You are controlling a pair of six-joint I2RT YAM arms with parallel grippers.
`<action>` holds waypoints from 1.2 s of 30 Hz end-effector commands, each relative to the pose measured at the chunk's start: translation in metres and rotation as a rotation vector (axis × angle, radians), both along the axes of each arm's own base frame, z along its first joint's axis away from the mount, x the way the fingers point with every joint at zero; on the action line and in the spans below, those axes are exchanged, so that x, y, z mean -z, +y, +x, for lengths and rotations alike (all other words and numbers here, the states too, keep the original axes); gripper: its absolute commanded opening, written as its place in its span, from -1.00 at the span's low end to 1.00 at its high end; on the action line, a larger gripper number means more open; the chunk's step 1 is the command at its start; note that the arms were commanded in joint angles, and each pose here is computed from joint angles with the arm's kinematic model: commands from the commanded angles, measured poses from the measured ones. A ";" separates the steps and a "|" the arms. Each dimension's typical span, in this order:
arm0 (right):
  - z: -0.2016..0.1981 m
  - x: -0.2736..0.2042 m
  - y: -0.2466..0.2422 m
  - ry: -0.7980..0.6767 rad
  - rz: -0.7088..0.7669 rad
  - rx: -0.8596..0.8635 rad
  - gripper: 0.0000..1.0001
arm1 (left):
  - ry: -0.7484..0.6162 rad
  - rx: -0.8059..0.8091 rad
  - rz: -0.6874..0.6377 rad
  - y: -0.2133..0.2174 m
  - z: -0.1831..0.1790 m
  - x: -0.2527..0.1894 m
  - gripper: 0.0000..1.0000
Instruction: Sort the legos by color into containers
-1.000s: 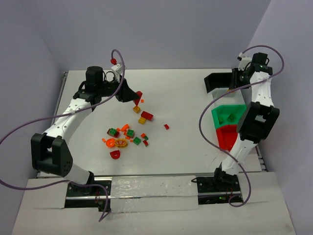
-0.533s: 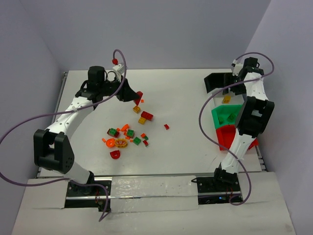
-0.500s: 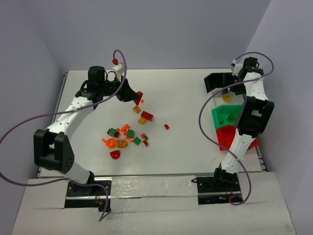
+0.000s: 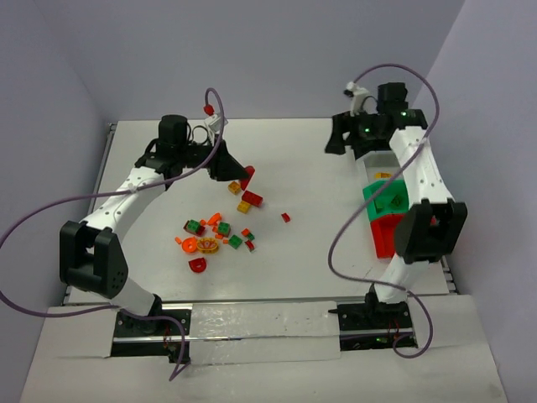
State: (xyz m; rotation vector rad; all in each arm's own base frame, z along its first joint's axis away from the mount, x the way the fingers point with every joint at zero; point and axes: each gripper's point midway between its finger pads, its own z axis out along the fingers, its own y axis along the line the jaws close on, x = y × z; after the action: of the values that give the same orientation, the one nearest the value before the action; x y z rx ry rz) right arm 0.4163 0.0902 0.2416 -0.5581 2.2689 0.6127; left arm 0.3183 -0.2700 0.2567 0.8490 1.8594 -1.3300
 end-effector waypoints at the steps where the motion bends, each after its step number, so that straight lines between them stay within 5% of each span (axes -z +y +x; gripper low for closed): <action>1: -0.072 -0.051 0.082 -0.170 0.127 -0.368 0.77 | 0.046 0.229 -0.125 -0.008 -0.048 -0.032 -1.00; 8: -0.132 -0.074 0.120 -0.543 0.089 -0.678 0.80 | 0.173 0.399 -0.166 -0.009 -0.094 -0.026 -1.00; 17: -0.192 -0.054 0.184 -0.556 0.021 -1.035 0.74 | 0.307 0.566 -0.223 -0.009 -0.135 -0.019 -1.00; 18: -0.200 -0.054 0.191 -0.552 0.030 -1.067 0.74 | 0.225 0.576 -0.241 -0.013 -0.128 -0.019 -1.00; 36: -0.232 -0.040 0.225 -0.517 0.027 -1.201 0.49 | 0.222 0.620 -0.272 -0.017 -0.144 -0.029 -1.00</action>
State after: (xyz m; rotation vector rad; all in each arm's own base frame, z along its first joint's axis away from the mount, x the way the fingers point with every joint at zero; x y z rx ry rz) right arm 0.1852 0.3061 0.2735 -1.8154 1.3105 0.9166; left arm 0.1875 -0.2854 0.2410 1.2690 1.7940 -1.9330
